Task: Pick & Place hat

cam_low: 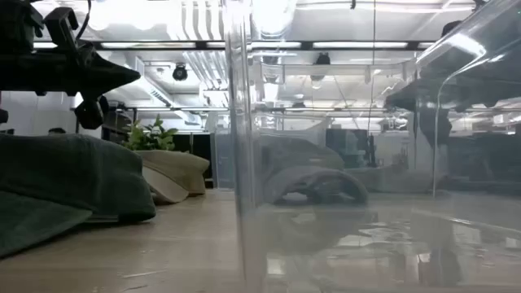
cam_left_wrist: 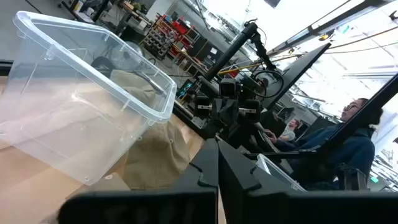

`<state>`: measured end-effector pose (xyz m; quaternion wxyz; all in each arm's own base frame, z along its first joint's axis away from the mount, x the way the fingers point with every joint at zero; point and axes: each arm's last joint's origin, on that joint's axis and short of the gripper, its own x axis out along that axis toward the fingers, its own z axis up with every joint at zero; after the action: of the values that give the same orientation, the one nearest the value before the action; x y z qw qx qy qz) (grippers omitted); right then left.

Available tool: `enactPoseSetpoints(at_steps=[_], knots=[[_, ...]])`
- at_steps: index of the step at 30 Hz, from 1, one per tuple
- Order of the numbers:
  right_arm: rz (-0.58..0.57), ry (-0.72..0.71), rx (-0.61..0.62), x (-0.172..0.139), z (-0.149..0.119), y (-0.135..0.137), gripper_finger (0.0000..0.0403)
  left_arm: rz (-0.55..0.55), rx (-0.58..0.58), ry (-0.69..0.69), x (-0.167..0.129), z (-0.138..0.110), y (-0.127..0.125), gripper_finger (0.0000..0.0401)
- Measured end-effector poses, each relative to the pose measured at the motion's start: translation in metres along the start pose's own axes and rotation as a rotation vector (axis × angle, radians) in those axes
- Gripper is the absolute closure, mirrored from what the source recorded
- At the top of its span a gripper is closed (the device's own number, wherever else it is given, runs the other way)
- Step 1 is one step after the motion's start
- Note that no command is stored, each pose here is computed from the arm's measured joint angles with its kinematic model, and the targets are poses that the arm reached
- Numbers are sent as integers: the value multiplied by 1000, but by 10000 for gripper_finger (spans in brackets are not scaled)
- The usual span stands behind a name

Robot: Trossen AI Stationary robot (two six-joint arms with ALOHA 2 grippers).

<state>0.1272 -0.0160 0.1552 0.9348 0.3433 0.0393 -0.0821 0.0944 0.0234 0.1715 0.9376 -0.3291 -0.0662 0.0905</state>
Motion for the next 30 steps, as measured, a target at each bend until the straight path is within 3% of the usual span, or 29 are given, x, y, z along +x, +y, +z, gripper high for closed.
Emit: enactPoseSetpoints(at_steps=[4,10,13,18,24,30], knots=[[0,-1,35,0,0,0,394,0,-1,0,0,0,0,401],[31,-53,477,0,5,3,394,-1,-1,0,0,0,0,401],[93,-116,565,-1,11,8,394,0,-1,0,0,0,0,401],[65,-238,717,-2,16,7,388,0,-1,0,0,0,0,401],[76,-272,905,-2,17,6,315,0,-16,1,0,0,0,401],[82,-300,904,-2,23,10,205,0,-66,0,0,0,0,401]])
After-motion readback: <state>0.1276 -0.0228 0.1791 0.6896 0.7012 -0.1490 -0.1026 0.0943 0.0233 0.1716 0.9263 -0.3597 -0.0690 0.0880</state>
